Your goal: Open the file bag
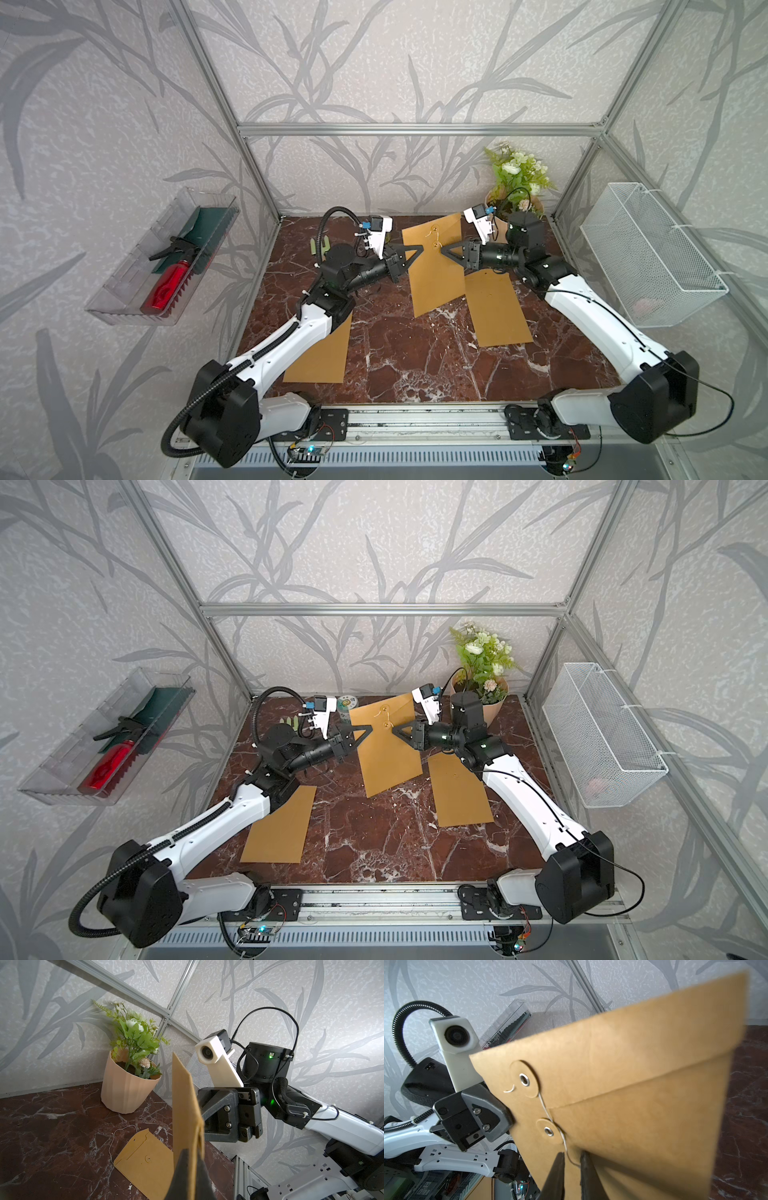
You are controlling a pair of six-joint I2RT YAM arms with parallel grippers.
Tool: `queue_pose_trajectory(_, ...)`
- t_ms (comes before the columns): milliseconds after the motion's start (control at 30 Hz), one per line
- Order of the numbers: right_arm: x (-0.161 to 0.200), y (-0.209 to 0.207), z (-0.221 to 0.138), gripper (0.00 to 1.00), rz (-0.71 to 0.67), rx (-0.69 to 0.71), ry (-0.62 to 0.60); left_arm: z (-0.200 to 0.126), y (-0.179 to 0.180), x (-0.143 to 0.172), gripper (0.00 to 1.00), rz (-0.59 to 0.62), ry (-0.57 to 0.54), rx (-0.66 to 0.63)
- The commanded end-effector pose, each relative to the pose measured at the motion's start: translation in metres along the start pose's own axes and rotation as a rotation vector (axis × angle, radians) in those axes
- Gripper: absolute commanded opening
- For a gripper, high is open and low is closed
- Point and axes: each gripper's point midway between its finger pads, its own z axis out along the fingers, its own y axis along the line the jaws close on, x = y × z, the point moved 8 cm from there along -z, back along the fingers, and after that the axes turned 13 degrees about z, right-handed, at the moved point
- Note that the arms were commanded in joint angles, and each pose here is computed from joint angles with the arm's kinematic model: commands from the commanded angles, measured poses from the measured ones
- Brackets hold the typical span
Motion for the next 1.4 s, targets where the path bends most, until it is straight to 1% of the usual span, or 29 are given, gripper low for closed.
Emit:
queue_pose_trajectory(0, -0.002, -0.001, 0.004, 0.15, -0.006, 0.01, 0.005, 0.002, -0.02, -0.024, 0.0, 0.056, -0.078, 0.102)
queue_pose_trajectory(200, -0.003, 0.0, 0.004, 0.12, -0.008, 0.014, 0.002, 0.002, -0.02, -0.023, 0.0, 0.053, -0.075, 0.105)
queue_pose_trajectory(700, -0.011, 0.008, 0.001, 0.0, -0.011, 0.005, -0.049, -0.003, -0.021, -0.015, 0.0, 0.041, -0.059, 0.104)
queue_pose_trajectory(1033, -0.018, 0.02, -0.005, 0.0, -0.027, -0.012, -0.078, -0.006, -0.018, -0.003, 0.0, 0.029, -0.024, 0.088)
queue_pose_trajectory(1367, -0.018, 0.03, -0.004, 0.0, -0.034, -0.059, -0.065, -0.005, -0.016, 0.0, 0.0, 0.023, -0.014, 0.082)
